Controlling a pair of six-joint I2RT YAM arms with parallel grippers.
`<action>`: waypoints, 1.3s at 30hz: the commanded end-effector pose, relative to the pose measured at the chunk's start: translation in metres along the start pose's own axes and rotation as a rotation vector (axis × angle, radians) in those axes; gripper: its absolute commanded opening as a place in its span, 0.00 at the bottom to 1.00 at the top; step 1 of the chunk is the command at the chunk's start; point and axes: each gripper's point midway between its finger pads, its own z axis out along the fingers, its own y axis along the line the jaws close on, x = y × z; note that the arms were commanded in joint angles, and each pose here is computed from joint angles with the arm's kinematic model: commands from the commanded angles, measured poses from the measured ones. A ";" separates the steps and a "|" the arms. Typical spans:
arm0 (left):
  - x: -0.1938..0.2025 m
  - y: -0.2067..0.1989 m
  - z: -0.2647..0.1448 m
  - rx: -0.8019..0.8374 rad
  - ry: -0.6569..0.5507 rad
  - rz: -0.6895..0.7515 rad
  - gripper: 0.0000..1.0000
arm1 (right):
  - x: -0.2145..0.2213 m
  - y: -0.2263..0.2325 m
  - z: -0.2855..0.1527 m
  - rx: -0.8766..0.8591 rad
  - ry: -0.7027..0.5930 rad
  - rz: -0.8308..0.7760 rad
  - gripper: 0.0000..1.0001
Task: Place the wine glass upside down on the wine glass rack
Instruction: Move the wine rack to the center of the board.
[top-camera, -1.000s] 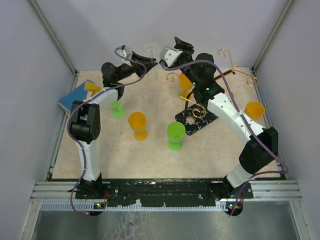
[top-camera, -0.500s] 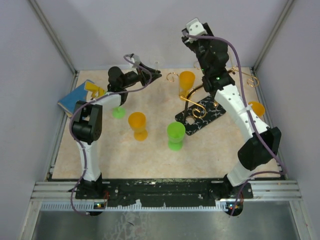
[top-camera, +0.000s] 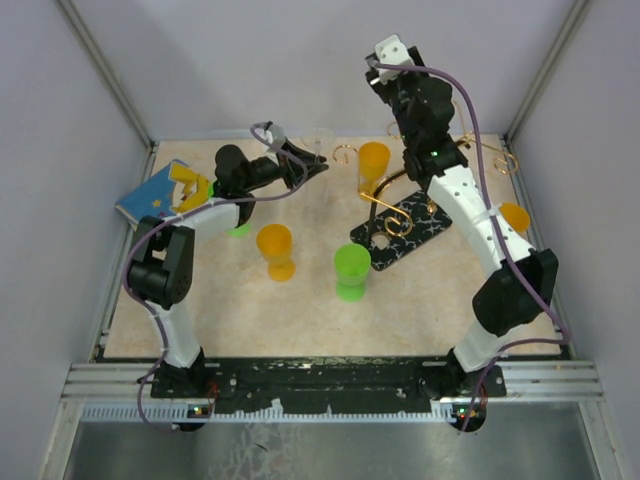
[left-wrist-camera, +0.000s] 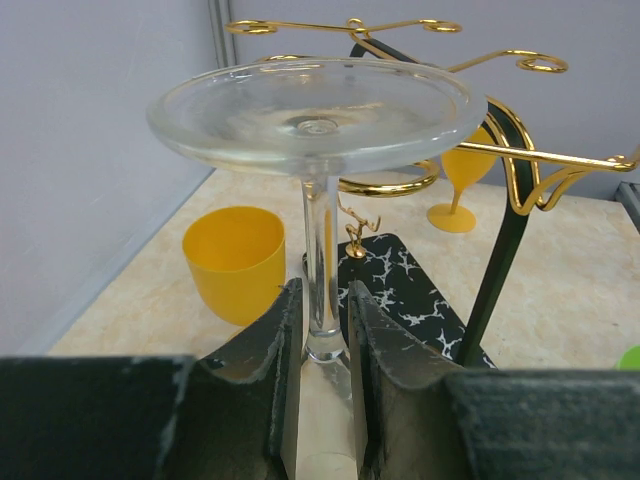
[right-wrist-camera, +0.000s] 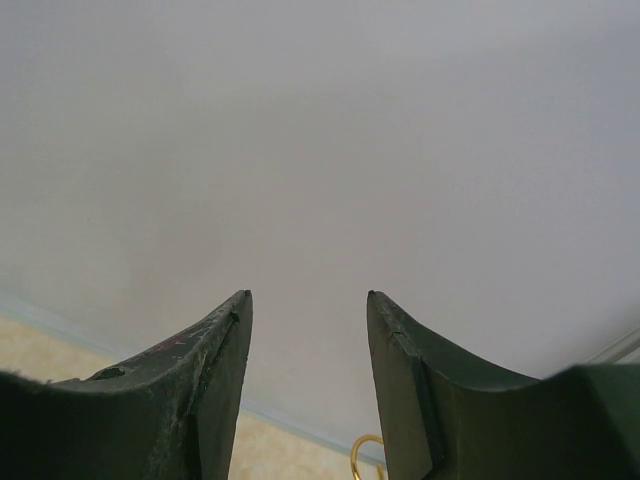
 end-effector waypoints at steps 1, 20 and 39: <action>-0.023 -0.016 0.000 0.021 -0.049 0.049 0.00 | -0.024 -0.032 0.000 0.089 -0.041 0.001 0.50; -0.022 -0.059 0.012 0.088 -0.041 0.047 0.00 | 0.010 -0.047 0.017 0.176 0.129 0.120 0.52; -0.036 0.053 0.005 -0.069 -0.096 0.062 0.00 | 0.060 -0.079 -0.008 0.194 0.302 0.285 0.53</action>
